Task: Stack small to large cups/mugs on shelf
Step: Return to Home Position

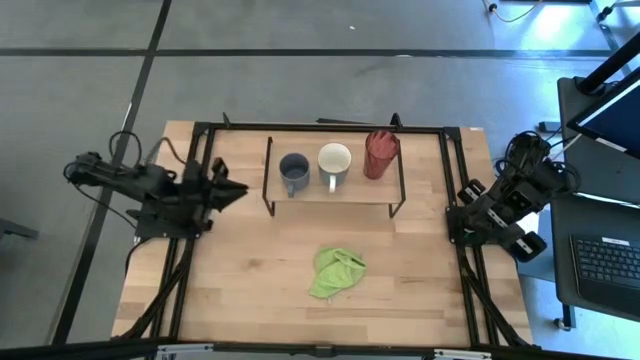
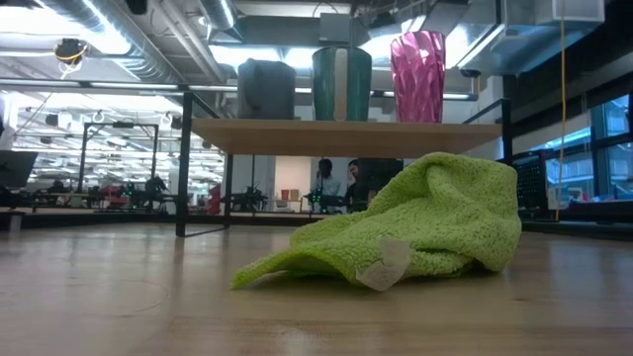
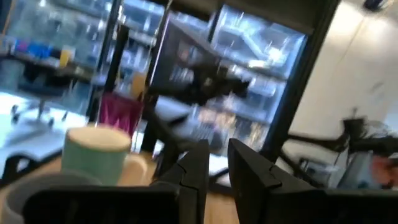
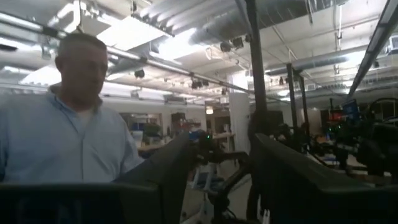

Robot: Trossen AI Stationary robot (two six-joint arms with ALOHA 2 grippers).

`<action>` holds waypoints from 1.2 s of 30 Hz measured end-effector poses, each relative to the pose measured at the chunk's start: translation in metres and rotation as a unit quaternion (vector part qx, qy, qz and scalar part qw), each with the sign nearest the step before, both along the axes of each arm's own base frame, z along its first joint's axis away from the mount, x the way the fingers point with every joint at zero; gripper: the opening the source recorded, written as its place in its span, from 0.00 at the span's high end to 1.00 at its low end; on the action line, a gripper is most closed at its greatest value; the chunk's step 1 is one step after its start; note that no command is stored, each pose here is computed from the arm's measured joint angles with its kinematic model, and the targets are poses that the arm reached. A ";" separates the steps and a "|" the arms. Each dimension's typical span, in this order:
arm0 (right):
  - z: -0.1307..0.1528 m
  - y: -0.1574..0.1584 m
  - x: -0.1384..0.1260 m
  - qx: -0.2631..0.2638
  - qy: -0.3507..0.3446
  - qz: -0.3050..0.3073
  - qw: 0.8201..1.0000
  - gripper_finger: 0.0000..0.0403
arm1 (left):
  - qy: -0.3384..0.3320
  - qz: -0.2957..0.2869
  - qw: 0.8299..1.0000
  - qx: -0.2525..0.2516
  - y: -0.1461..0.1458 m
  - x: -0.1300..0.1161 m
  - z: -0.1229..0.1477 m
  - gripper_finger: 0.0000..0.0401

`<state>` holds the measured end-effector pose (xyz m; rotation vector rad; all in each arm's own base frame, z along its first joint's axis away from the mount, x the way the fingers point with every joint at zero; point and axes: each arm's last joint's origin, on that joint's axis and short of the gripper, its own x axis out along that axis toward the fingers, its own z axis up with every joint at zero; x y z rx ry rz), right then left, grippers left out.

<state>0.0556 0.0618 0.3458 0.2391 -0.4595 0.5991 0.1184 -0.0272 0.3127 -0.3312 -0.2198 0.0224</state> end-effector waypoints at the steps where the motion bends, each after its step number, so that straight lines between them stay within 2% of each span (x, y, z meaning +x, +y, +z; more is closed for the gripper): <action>1: -0.001 -0.001 0.000 -0.008 0.003 -0.001 1.000 0.55 | -0.016 0.000 1.000 0.003 0.002 -0.006 0.000 0.86; 6: -0.012 -0.007 -0.005 -0.020 0.013 0.000 1.000 0.55 | -0.133 -0.073 0.988 0.037 0.005 -0.035 -0.022 0.86; 8: -0.022 -0.008 -0.007 -0.028 -0.003 0.005 1.000 0.55 | -0.156 -0.076 0.984 0.037 0.007 -0.040 -0.042 0.86; 13: -0.060 -0.010 -0.008 0.002 -0.046 -0.012 0.999 0.55 | -0.244 -0.075 0.966 0.040 0.008 -0.048 -0.079 0.86; 18: -0.099 -0.010 -0.008 0.037 -0.103 -0.032 0.994 0.55 | -0.265 -0.086 0.958 0.061 0.008 -0.049 -0.082 0.86; 20: -0.115 -0.008 -0.006 0.026 -0.106 -0.044 0.993 0.55 | -0.238 -0.080 0.966 0.067 0.008 -0.045 -0.086 0.86; 22: -0.118 -0.006 -0.005 0.000 -0.088 -0.047 0.995 0.55 | -0.213 -0.080 0.972 0.064 0.008 -0.042 -0.090 0.86; 25: -0.127 -0.003 -0.001 -0.039 -0.060 -0.065 0.995 0.55 | -0.131 -0.085 0.987 0.042 0.008 -0.034 -0.103 0.86; 27: -0.136 -0.001 0.004 -0.075 -0.017 -0.082 0.994 0.55 | -0.083 -0.080 0.993 0.017 0.009 -0.030 -0.112 0.86; 31: -0.151 0.004 0.008 -0.120 0.049 -0.077 0.989 0.55 | -0.021 -0.018 0.999 -0.027 0.015 -0.025 -0.123 0.86; 36: -0.166 0.007 0.010 -0.188 0.094 -0.073 0.975 0.55 | 0.054 0.031 0.998 0.002 0.018 -0.023 -0.137 0.86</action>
